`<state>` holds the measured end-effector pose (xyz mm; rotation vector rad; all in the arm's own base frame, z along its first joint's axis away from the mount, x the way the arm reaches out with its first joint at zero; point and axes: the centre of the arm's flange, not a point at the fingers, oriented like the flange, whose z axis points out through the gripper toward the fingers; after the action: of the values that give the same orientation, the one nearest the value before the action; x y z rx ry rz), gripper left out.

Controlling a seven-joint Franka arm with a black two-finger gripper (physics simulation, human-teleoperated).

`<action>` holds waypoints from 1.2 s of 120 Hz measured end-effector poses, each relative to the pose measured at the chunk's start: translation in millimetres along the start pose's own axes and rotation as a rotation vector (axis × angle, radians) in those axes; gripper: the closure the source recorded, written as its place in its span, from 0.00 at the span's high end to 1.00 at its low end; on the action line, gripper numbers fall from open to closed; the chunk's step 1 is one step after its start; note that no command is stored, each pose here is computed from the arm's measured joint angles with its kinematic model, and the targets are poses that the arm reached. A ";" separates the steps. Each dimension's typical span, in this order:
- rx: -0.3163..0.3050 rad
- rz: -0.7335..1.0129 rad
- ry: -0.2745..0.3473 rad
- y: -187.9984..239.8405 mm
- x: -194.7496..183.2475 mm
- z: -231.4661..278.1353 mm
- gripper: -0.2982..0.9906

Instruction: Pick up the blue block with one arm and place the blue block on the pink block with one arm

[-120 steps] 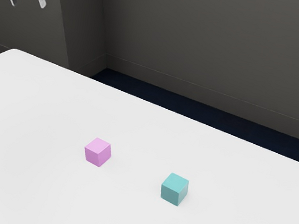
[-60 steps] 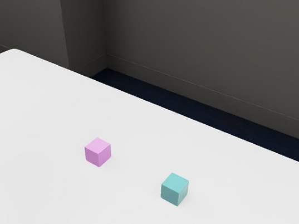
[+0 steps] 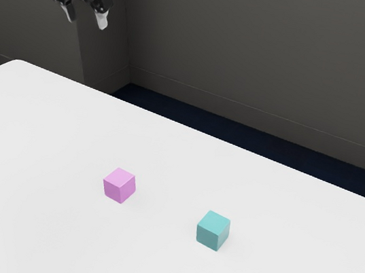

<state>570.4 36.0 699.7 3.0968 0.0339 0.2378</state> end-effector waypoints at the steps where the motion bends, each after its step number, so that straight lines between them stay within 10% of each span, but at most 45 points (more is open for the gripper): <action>1: 0.005 0.000 -0.005 3.0 3.8 7.2 0.76; 40: -0.051 0.057 -0.043 168.4 109.2 213.6 0.75; 70: -0.086 -0.030 -0.116 211.3 74.2 326.2 0.76; 144: 0.006 -0.036 -0.136 292.9 20.3 408.2 0.76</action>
<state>658.5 -269.9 310.5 3.1063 0.0868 0.0262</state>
